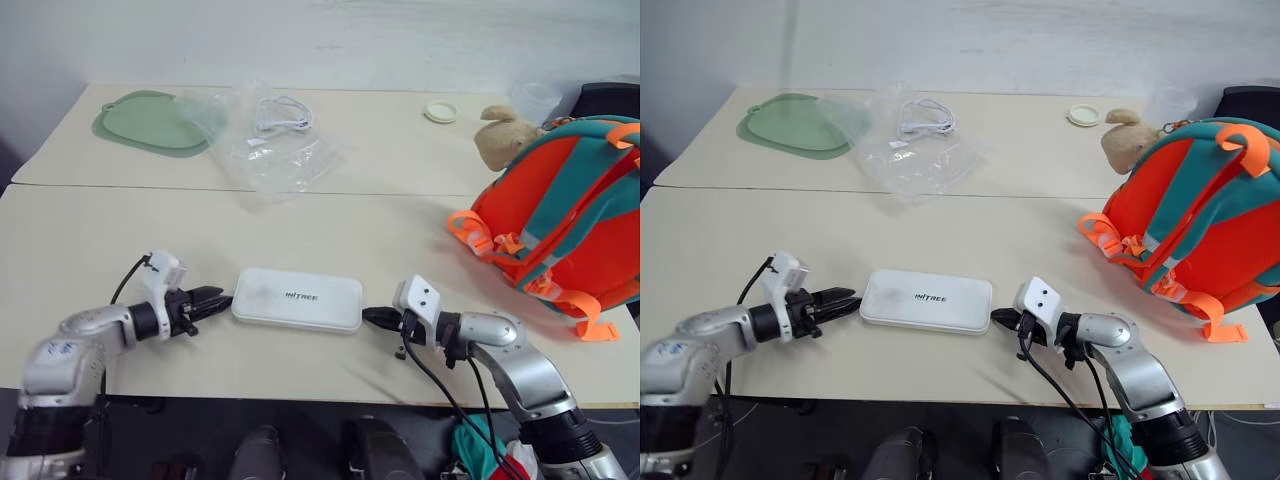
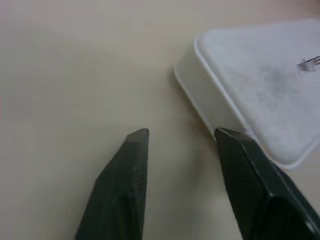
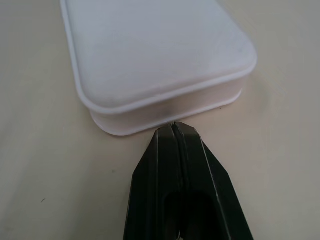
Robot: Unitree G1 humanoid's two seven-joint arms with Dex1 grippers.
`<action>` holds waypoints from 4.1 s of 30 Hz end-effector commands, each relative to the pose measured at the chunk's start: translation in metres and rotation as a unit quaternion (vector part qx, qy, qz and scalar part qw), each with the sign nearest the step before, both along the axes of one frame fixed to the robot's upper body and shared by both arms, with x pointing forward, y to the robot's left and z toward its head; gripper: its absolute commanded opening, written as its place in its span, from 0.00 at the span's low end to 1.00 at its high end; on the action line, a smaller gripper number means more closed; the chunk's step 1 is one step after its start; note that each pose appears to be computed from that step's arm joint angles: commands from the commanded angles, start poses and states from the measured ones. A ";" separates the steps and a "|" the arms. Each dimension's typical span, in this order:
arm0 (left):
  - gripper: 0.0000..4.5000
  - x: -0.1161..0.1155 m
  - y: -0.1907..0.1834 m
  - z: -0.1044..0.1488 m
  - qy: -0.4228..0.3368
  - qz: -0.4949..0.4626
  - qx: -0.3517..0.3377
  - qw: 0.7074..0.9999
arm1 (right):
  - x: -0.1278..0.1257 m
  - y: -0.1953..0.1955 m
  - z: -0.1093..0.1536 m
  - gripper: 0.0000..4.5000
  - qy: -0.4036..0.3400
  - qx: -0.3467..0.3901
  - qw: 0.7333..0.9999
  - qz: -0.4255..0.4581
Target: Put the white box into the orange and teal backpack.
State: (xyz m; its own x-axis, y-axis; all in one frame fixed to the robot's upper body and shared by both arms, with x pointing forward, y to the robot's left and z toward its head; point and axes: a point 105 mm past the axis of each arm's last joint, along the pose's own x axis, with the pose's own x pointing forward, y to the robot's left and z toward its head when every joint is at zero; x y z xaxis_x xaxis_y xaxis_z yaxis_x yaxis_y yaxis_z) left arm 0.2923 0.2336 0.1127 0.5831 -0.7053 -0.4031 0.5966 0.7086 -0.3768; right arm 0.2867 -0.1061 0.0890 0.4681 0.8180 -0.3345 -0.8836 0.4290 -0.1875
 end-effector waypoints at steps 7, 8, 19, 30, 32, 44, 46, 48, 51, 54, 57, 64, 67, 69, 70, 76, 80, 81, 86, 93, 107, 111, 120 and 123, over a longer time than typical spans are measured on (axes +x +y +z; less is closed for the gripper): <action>0.81 0.013 -0.033 0.002 0.228 -0.017 -0.116 0.967 | 0.006 0.011 0.009 0.00 -0.026 0.005 0.999 0.020; 0.81 0.014 -0.038 -0.001 0.241 -0.019 -0.116 0.963 | 0.006 0.012 0.009 0.00 -0.027 0.005 0.999 0.022; 0.72 0.008 -0.071 0.002 0.316 -0.076 -0.169 0.930 | 0.012 0.015 0.010 0.00 -0.040 0.004 0.999 0.022; 0.27 0.007 -0.072 0.007 0.295 -0.080 -0.209 0.929 | 0.004 -0.006 0.012 0.00 -0.048 0.016 0.999 -0.007; 0.27 0.000 -0.073 0.016 0.279 -0.103 -0.228 0.927 | -0.004 -0.018 0.015 0.00 -0.050 0.024 0.998 -0.017; 0.27 -0.011 -0.069 0.069 -0.208 -0.180 -0.181 0.944 | -0.099 -0.135 0.054 0.51 -0.091 0.138 0.938 -0.305; 0.27 -0.014 -0.069 0.072 -0.273 -0.190 -0.151 0.931 | -0.111 -0.154 0.061 0.66 -0.120 0.138 0.914 -0.363; 0.27 -0.018 -0.068 0.074 -0.307 -0.200 -0.148 0.919 | -0.117 -0.172 0.067 0.82 -0.147 0.140 0.891 -0.407; 0.27 -0.021 -0.064 0.065 -0.302 -0.212 -0.133 0.920 | -0.110 -0.191 0.074 0.99 -0.184 0.131 0.872 -0.435; 0.27 -0.019 -0.060 0.056 -0.298 -0.213 -0.118 0.923 | -0.088 -0.198 0.081 0.99 -0.199 0.147 0.872 -0.423; 0.27 -0.016 -0.058 0.054 -0.300 -0.202 -0.118 0.925 | -0.062 -0.199 0.088 0.99 -0.195 0.166 0.881 -0.399; 0.27 -0.026 -0.045 0.054 -0.297 -0.174 -0.109 0.933 | 0.003 -0.160 0.109 0.95 -0.160 0.217 0.922 -0.279; 0.27 -0.029 -0.040 0.057 -0.301 -0.156 -0.108 0.934 | 0.016 -0.149 0.114 0.78 -0.158 0.217 0.930 -0.250; 0.27 -0.031 -0.039 0.059 -0.301 -0.148 -0.113 0.935 | 0.023 -0.148 0.114 0.63 -0.163 0.208 0.933 -0.246; 0.27 -0.033 -0.038 0.060 -0.299 -0.145 -0.116 0.936 | 0.027 -0.148 0.114 0.56 -0.166 0.203 0.934 -0.245; 0.27 -0.032 -0.011 0.071 -0.280 -0.057 -0.162 0.944 | 0.042 -0.098 0.140 0.10 -0.159 0.244 0.951 -0.104; 0.27 -0.030 0.015 0.073 -0.267 -0.007 -0.178 0.947 | 0.023 -0.032 0.166 0.01 -0.111 0.288 0.950 0.045; 0.27 -0.030 0.020 0.073 -0.265 0.000 -0.179 0.947 | 0.015 -0.018 0.170 0.01 -0.098 0.293 0.948 0.081; 0.27 -0.032 0.046 0.064 -0.256 0.025 -0.143 0.956 | -0.044 0.040 0.178 0.01 -0.005 0.304 0.915 0.267; 0.27 -0.036 0.061 0.057 -0.245 0.039 -0.128 0.960 | -0.078 0.018 0.142 0.01 0.117 0.235 0.922 0.285; 0.27 -0.097 0.017 0.102 -0.209 -0.076 -0.156 0.962 | -0.058 0.006 0.125 0.01 0.089 0.252 0.945 0.191; 0.27 -0.105 0.007 0.112 -0.212 -0.094 -0.164 0.959 | -0.057 0.009 0.116 0.01 0.093 0.252 0.945 0.185; 0.27 -0.108 -0.001 0.119 -0.202 -0.117 -0.165 0.958 | -0.047 0.008 0.109 0.01 0.090 0.250 0.948 0.175; 0.27 -0.102 -0.014 0.117 -0.210 -0.137 -0.175 0.952 | -0.046 0.010 0.106 0.01 0.089 0.248 0.949 0.176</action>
State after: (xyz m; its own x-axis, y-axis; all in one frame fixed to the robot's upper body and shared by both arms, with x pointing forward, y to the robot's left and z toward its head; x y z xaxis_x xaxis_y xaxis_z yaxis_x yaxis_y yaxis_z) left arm 0.1926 0.2308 0.2244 0.4627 -0.8809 0.1002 0.8593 0.4178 -0.2950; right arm 0.2425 -0.0986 0.1902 0.1292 0.9894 0.0663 -0.9806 0.1175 0.1570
